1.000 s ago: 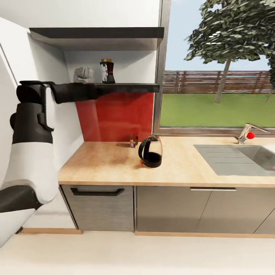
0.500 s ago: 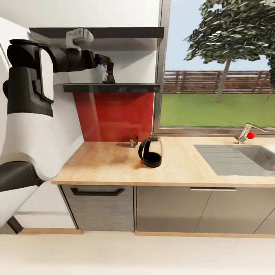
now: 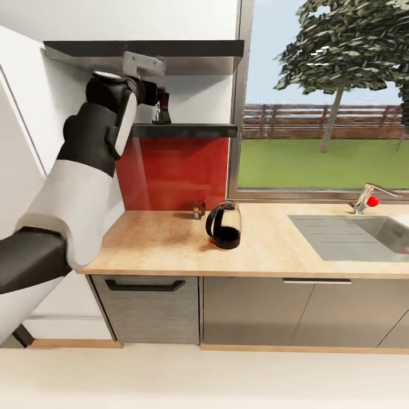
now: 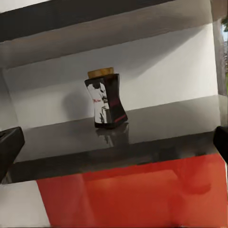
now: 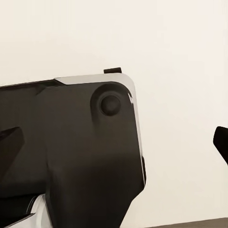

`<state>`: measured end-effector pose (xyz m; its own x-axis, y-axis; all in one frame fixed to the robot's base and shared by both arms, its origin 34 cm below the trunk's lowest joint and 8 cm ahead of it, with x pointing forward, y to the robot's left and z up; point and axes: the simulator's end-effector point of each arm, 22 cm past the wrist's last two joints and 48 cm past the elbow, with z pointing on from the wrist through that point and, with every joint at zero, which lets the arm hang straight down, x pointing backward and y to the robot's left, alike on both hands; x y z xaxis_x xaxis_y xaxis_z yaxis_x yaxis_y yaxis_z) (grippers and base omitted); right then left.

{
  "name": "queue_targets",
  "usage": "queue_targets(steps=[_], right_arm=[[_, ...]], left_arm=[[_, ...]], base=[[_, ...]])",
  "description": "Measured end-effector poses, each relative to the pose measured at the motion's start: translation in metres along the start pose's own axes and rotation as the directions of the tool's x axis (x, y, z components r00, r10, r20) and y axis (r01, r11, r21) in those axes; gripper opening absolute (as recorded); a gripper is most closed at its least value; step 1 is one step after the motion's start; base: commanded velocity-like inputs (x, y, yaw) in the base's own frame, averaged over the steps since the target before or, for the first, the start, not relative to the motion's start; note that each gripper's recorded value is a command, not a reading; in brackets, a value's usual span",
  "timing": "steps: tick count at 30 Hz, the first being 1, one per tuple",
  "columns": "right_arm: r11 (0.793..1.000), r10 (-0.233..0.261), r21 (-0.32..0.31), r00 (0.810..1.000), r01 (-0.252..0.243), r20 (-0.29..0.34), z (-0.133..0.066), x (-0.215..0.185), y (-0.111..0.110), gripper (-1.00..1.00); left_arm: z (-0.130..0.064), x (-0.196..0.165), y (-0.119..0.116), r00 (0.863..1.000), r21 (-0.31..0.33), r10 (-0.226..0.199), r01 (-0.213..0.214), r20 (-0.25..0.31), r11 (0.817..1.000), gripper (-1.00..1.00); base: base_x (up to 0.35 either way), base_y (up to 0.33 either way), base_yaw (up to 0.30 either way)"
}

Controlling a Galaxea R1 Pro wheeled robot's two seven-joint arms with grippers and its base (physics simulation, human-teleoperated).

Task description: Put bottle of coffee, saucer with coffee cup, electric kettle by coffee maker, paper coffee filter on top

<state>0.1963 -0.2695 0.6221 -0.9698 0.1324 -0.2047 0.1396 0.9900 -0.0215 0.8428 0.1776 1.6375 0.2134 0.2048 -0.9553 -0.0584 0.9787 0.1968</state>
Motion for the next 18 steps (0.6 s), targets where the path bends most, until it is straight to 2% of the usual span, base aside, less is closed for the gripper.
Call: queue_targets(steps=[4,7,12,14,18], right_arm=[[1.0,-0.001,0.005,1.0,0.001,0.002,0.0,0.0,-0.004,1.0],[1.0,0.0,0.006,1.0,0.0,0.001,0.0,0.0,-0.005,1.0],[1.0,0.0,0.007,1.0,0.0,0.0,0.0,0.0,-0.005,1.0],[1.0,0.0,0.008,1.0,0.0,0.0,0.0,0.0,-0.006,1.0],[1.0,0.0,0.008,1.0,0.0,0.001,0.0,0.0,-0.006,1.0]], left_arm=[[0.021,0.025,0.013,0.999,-0.077,0.012,-0.015,-0.041,0.997,1.0],[0.034,0.037,0.02,1.0,-0.122,0.004,-0.006,-0.019,0.992,1.0],[0.037,0.046,0.019,0.998,-0.115,-0.054,0.051,-0.028,0.992,1.0],[0.038,0.049,0.017,0.995,-0.103,-0.099,0.096,-0.023,0.99,1.0],[0.038,0.043,0.017,0.993,-0.101,-0.115,0.115,0.014,0.988,1.0]], base=[[0.0,0.0,0.0],[0.0,0.0,0.0],[0.0,0.0,0.0],[0.0,0.0,0.0],[0.0,0.0,0.0]])
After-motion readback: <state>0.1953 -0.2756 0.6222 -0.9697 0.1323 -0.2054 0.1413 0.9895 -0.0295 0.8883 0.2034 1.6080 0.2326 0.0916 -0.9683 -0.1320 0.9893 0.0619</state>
